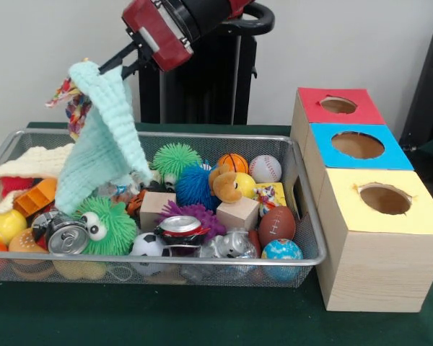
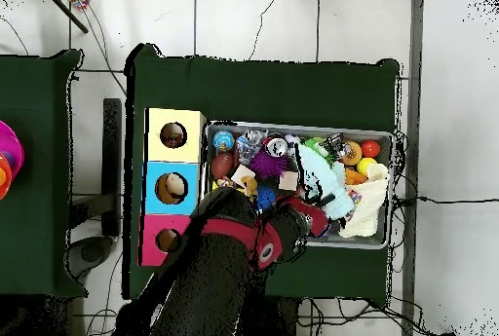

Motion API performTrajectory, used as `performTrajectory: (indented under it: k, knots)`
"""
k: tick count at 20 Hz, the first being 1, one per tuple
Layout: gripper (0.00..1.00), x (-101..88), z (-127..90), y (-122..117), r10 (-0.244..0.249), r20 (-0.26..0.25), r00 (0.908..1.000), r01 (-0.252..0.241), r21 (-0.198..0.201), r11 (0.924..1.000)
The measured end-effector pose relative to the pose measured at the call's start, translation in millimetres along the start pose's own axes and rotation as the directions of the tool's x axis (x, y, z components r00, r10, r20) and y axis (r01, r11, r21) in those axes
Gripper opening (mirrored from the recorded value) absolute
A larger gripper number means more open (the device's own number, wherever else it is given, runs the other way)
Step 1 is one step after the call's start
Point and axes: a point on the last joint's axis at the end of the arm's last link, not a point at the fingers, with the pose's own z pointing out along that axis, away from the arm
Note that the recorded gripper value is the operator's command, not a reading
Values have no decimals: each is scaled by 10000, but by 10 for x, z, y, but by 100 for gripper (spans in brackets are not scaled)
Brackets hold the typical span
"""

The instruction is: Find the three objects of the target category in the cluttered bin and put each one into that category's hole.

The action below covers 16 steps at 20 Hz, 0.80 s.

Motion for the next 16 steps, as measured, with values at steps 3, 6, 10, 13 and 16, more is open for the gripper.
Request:
performTrajectory:
  k: [3,6,10,13,16]
  knots:
    - [0,35,-32,91,-16,-96,10000,15,-66,10000]
    - [0,80,-64,188,-35,-215,9998,32,-132,9999]
    - [0,145,-93,303,-3,-425,9991,-6,-204,9998]
    - [0,177,-113,363,41,-547,9985,-54,-244,9997]
    - [0,209,-135,426,28,-627,9980,-46,-281,9996]
